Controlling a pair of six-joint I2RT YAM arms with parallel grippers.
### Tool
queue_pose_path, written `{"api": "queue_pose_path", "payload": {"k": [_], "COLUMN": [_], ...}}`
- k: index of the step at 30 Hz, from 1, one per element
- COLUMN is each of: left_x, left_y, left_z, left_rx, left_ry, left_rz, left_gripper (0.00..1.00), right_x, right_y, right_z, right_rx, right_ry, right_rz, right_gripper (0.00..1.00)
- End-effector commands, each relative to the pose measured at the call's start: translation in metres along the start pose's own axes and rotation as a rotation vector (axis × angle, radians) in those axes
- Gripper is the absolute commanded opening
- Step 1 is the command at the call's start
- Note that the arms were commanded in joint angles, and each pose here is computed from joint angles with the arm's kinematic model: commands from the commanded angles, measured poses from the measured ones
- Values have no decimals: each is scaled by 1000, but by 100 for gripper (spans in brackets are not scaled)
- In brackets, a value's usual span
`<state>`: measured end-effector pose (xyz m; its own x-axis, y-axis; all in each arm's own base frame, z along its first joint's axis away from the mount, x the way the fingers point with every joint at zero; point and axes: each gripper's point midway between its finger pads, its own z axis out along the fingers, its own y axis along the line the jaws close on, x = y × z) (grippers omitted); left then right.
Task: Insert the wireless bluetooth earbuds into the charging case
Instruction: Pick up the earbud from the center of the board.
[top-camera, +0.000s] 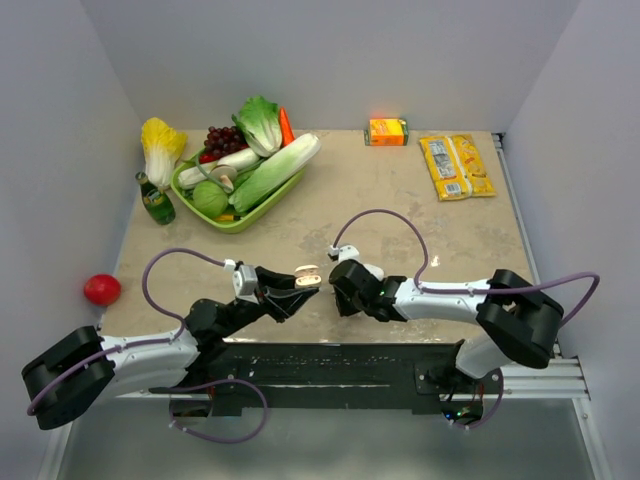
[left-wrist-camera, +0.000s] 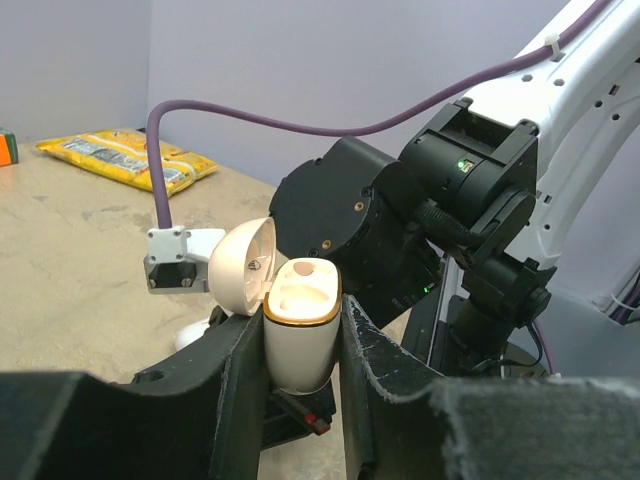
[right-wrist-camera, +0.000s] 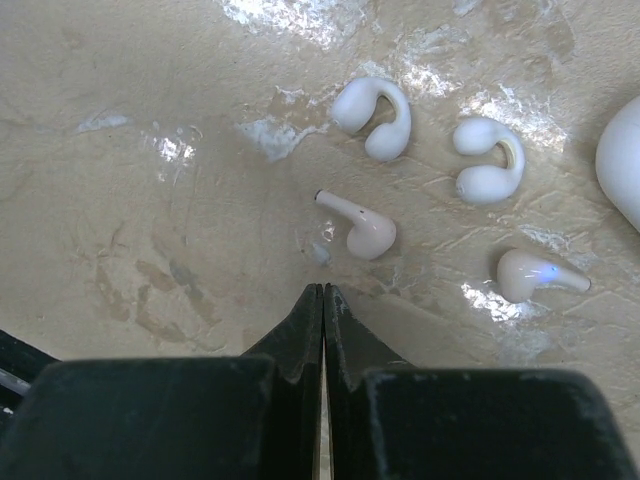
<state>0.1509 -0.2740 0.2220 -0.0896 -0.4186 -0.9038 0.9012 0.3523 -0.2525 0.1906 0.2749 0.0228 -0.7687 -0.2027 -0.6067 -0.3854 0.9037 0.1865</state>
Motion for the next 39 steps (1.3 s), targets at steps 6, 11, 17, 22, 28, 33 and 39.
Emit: {"api": "queue_pose_path", "payload": {"k": [6, 11, 17, 22, 28, 33, 39], "left_x": [16, 16, 17, 18, 18, 20, 20], "left_y": [-1, -1, -1, 1, 0, -1, 0], "left_z": [-41, -42, -44, -45, -44, -44, -44], "left_rx": [10, 10, 7, 0, 5, 9, 5], "left_ry": [-21, -21, -21, -18, -21, -13, -11], "left_rz": [30, 29, 30, 32, 30, 26, 27], "left_gripper": [0, 0, 0, 0, 0, 0, 0], "right_x": [-14, -17, -15, -20, -24, -26, -50], "right_y": [-1, -6, -18, -41, -55, -50, -32], "right_z": [4, 9, 15, 10, 10, 5, -23], "right_rx": [44, 69, 108, 163, 190, 152, 49], "right_ry": [-41, -55, -45, -54, -59, -69, -176], "right_rz": [-7, -2, 8, 45, 62, 78, 68], "right_gripper": [0, 0, 0, 0, 0, 11, 27]}}
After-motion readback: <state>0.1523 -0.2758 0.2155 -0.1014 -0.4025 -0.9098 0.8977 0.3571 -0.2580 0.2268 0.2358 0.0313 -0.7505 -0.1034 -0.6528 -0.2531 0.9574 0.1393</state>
